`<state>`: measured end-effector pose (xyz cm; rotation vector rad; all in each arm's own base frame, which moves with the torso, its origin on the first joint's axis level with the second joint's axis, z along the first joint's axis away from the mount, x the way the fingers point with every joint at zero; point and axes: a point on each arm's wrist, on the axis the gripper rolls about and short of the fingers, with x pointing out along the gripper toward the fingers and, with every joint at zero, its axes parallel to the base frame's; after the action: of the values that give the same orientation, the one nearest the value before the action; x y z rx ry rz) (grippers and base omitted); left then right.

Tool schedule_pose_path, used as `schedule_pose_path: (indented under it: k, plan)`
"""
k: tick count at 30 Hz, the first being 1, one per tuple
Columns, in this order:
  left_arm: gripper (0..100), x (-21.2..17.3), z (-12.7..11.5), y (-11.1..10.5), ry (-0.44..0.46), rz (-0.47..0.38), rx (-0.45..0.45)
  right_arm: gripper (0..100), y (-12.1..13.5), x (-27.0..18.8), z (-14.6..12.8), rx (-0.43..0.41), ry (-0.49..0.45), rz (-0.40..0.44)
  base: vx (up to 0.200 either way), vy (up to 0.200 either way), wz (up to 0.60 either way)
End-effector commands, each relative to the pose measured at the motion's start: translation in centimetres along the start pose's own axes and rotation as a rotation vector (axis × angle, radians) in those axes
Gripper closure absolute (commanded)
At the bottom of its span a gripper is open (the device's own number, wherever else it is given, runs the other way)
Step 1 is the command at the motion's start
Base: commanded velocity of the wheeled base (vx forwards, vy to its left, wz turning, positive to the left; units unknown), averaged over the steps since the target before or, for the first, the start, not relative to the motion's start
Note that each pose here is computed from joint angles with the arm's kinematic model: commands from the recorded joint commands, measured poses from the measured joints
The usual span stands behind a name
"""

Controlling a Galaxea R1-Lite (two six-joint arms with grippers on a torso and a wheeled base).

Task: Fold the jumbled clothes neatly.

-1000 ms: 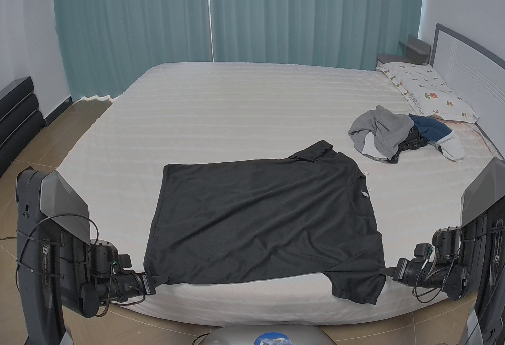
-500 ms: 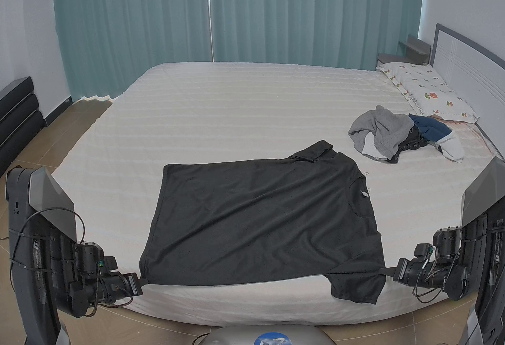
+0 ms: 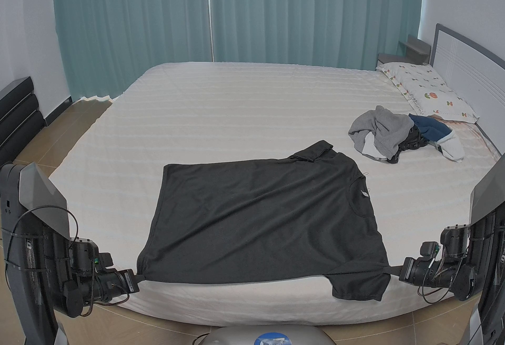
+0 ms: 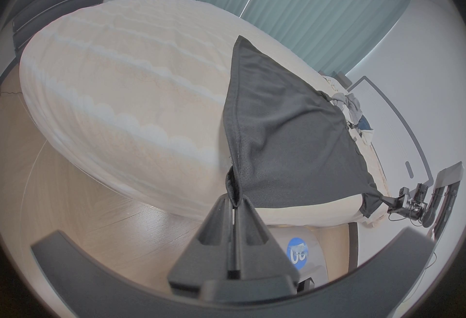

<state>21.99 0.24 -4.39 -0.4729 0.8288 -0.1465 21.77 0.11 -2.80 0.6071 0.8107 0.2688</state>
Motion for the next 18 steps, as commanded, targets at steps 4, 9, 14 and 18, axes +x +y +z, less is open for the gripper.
schedule_pose_path:
  k: [4, 9, 14, 18]
  plan:
    - [100, -0.9, 1.4, -0.7, -0.084, -0.025, -0.024, 100, -0.1, -1.3, 0.3, 0.008, -0.019, -0.021, 0.000, 0.000, 0.00]
    - [100, -0.9, 1.5, -0.7, -0.091, -0.022, -0.026, 100, -0.3, -1.3, -0.6, -0.042, 0.066, -0.046, 0.000, 0.000, 0.00]
    - [100, -1.1, 1.4, -0.7, -0.089, -0.018, -0.021, 100, 0.1, -1.9, -0.8, -0.060, 0.095, -0.053, 0.000, 0.000, 0.00]
    - [100, -1.4, 1.4, -0.7, -0.095, -0.009, -0.017, 100, 0.5, -2.6, -0.8, -0.062, 0.103, -0.057, 0.000, 0.000, 0.00]
